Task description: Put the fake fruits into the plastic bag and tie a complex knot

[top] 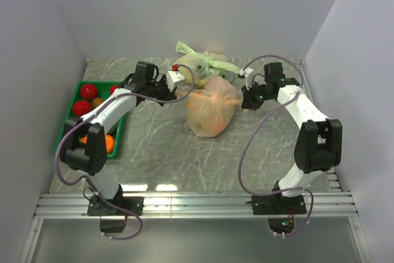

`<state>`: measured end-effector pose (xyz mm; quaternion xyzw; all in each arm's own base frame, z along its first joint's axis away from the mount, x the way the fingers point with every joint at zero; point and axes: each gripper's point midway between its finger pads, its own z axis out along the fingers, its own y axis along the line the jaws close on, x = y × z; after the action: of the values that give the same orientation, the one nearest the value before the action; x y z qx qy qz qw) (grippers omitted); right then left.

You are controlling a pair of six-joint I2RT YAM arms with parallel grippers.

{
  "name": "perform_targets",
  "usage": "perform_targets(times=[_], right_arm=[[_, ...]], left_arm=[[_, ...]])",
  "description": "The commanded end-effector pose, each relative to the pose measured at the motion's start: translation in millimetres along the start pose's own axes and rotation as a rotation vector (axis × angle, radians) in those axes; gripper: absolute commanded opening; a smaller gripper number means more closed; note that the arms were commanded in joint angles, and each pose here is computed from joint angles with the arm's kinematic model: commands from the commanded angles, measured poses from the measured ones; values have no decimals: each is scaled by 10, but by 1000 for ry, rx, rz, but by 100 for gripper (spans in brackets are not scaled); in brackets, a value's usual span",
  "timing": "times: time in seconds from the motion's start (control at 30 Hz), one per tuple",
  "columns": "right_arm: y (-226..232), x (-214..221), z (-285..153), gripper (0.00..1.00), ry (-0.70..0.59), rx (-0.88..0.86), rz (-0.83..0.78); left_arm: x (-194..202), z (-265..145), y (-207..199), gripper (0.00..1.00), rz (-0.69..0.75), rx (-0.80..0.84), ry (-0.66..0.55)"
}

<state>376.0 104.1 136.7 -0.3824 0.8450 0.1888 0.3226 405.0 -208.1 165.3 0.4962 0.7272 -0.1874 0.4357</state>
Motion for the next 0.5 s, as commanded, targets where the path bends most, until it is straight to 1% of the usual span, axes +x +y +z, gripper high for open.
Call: perform_targets(times=[0.0,0.03,0.07,0.1,0.13,0.17,0.2,0.23,0.27,0.3,0.33,0.37,0.4,0.43,0.47], right_arm=[[-376,714,-86,0,247,177,119],[-359,695,-82,13,240,172,152],[-336,649,-89,21,226,160,161],[-337,561,-123,29,203,161,165],[-307,455,-184,47,169,163,177],[-281,374,-238,55,148,162,174],[-245,256,-323,67,122,152,175],[-197,121,-451,82,84,166,178],[-171,31,-546,83,56,172,177],[-152,-98,-655,84,20,181,168],[-82,-222,-836,86,-33,199,175],[-55,-291,-929,89,-64,212,181],[-22,-368,-1018,91,-96,226,187],[61,-445,-1157,96,-137,245,211],[26,-428,-1258,98,-155,275,242]], left_arm=[[480,-196,366,9,-147,-135,151],[464,-184,352,20,-164,-125,151],[444,-197,334,28,-185,-117,149],[349,-221,331,40,-202,-115,124],[289,-254,328,46,-210,-118,106],[136,-352,322,57,-204,-131,70],[30,-417,323,71,-214,-142,44],[-63,-483,326,78,-224,-157,22],[-232,-629,335,84,-229,-186,-18],[-357,-737,343,97,-263,-204,-40],[-500,-880,333,98,-267,-227,-69],[-586,-981,352,99,-285,-253,-86],[-684,-1102,375,99,-346,-286,-115],[-689,-1202,399,99,-386,-332,-111],[-804,-1356,393,99,-417,-363,-140]])
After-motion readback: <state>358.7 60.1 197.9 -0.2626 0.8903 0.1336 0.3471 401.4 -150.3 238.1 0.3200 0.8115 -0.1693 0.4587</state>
